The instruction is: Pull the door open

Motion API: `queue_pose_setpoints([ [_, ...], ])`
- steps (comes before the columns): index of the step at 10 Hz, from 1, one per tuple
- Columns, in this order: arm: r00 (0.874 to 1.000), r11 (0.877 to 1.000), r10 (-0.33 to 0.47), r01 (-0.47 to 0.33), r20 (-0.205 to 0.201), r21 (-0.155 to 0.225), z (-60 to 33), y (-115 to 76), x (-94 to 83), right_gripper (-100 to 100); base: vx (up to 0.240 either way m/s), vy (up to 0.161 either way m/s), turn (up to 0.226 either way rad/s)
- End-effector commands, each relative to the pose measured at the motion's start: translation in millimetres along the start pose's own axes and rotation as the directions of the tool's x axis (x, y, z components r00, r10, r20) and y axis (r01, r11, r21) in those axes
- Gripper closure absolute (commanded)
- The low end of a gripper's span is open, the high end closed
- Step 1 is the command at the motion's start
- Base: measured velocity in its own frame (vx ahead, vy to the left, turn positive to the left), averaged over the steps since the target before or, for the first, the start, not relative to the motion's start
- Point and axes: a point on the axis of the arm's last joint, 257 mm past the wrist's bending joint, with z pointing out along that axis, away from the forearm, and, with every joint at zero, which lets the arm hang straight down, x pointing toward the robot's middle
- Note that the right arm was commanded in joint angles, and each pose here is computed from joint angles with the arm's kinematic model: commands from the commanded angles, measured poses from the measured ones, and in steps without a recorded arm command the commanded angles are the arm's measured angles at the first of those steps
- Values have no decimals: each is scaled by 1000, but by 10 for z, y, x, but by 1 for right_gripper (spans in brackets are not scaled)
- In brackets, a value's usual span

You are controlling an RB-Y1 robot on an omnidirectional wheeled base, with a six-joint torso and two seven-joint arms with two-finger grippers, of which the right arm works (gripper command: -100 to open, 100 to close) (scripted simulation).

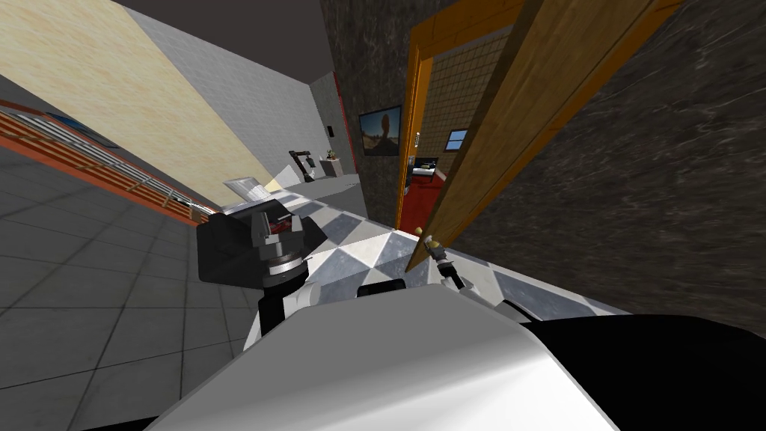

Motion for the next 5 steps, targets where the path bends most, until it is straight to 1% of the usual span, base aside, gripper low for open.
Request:
queue_pose_setpoints([
  [1,999,999,28,-29,25,33,-86,-286,-147,100,-9,-10,-3],
  [2,999,999,28,-29,25,33,-86,-286,-147,100,0,0,0],
  [3,1000,1000,2,-2,0,-1,-3,-2,27,100,-128,-51,36],
  [5,1000,1000,2,-2,0,-2,-3,1,28,100,-193,-60,26],
])
